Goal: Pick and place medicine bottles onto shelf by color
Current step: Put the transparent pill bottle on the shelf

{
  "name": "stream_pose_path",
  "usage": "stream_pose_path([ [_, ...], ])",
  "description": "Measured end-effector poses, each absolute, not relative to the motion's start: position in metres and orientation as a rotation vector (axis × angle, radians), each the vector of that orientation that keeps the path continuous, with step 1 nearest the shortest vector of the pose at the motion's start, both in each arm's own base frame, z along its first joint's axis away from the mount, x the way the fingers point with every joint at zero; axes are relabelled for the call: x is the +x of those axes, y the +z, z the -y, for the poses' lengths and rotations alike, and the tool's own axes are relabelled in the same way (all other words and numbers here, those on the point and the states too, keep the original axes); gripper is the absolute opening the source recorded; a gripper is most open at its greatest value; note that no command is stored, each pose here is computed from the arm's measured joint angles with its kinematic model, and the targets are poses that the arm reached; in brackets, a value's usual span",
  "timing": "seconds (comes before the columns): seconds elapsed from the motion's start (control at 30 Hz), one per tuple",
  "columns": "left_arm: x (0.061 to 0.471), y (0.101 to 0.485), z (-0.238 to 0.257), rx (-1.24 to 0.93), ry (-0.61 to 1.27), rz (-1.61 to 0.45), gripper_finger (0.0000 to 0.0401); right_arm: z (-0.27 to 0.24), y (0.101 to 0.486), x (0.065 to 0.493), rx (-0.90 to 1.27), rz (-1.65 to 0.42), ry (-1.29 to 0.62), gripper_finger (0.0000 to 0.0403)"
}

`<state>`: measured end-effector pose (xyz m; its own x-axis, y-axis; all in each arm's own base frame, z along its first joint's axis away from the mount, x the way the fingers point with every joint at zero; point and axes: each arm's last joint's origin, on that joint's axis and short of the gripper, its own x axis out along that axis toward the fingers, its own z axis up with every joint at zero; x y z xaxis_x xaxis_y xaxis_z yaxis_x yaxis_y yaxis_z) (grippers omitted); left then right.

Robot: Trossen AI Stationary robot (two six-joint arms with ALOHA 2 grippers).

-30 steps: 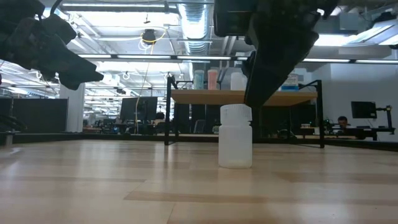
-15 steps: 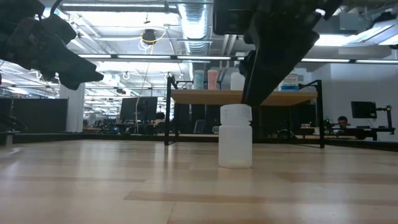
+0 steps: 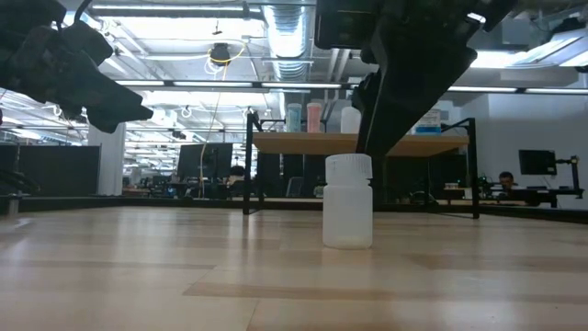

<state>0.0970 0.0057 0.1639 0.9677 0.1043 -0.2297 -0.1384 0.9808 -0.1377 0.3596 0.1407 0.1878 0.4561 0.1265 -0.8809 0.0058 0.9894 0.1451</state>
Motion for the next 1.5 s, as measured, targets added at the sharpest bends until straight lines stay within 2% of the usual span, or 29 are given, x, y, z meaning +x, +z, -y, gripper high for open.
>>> stream_pose_path([
  [0.83,0.097,0.164,-0.006,-0.154,0.123,-0.224,0.0195,-0.139,0.193,0.36,0.158,-1.093,0.118,0.0256],
  [1.27,0.097,0.164,-0.006,-0.154,0.123,-0.228,0.0195,-0.138,0.24,0.349,0.253,-1.041,0.141,0.0256],
  [1.5,0.098,0.162,-0.006,-0.153,0.125,-0.249,0.0195,-0.139,0.244,0.348,0.251,-1.043,0.144,0.0256],
])
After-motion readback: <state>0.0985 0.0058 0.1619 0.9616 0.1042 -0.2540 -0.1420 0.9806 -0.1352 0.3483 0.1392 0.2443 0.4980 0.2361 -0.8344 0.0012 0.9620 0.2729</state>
